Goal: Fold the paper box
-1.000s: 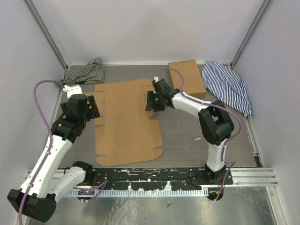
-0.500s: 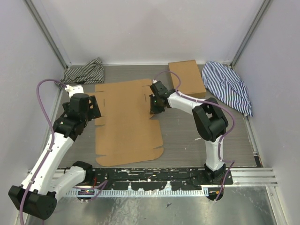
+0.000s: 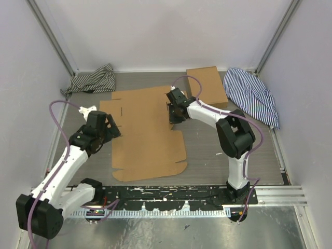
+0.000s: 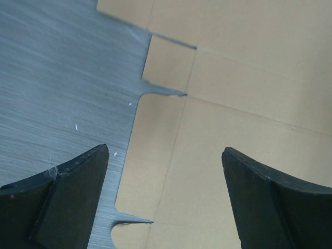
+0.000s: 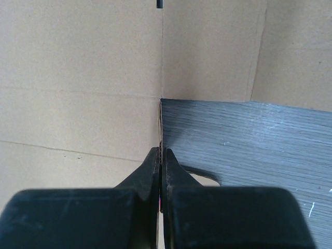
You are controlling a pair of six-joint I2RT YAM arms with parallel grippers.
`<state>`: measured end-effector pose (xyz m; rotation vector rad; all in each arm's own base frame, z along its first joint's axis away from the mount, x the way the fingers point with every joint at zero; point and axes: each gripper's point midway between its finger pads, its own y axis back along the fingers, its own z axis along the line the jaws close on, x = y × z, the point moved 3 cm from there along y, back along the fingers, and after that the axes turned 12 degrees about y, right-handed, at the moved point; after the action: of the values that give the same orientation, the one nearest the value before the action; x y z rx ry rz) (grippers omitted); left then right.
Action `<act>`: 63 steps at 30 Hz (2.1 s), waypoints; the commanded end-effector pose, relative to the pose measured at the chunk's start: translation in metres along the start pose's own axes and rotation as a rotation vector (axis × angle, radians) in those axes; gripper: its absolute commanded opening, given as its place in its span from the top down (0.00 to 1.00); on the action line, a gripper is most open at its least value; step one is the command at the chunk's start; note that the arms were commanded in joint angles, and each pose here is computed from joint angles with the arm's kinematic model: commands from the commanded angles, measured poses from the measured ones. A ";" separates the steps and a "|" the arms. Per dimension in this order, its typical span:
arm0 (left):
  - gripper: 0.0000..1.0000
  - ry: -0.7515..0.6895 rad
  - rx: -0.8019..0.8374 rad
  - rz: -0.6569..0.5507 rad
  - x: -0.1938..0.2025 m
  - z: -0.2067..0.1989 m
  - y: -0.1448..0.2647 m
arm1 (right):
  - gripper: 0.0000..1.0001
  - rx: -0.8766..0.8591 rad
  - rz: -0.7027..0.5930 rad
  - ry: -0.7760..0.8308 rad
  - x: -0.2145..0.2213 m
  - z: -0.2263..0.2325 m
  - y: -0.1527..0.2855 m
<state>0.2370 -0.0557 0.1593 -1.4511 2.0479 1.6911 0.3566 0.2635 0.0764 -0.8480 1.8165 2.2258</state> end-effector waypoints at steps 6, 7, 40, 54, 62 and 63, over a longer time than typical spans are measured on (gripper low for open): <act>0.00 0.047 -0.064 0.046 0.011 -0.012 -0.049 | 0.99 -0.028 -0.044 0.018 -0.006 0.001 0.015; 0.00 0.035 -0.084 0.050 0.011 -0.011 -0.057 | 0.99 -0.030 -0.042 0.018 -0.005 0.001 0.015; 0.09 -0.030 0.047 0.156 0.021 -0.019 -0.146 | 0.99 -0.075 -0.026 0.048 0.005 0.000 0.019; 0.29 0.023 0.100 0.203 0.021 -0.031 -0.129 | 0.99 -0.082 -0.022 0.038 0.003 0.002 0.018; 0.32 0.062 0.165 0.219 0.017 -0.045 -0.111 | 0.99 -0.089 -0.011 0.032 0.005 0.002 0.016; 0.32 0.062 0.172 0.227 0.019 -0.046 -0.110 | 0.99 -0.095 -0.011 0.032 0.005 0.003 0.016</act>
<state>0.3308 -0.0770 0.0800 -1.3184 2.2859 1.6103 0.3450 0.2501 0.0676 -0.8638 1.8181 2.2858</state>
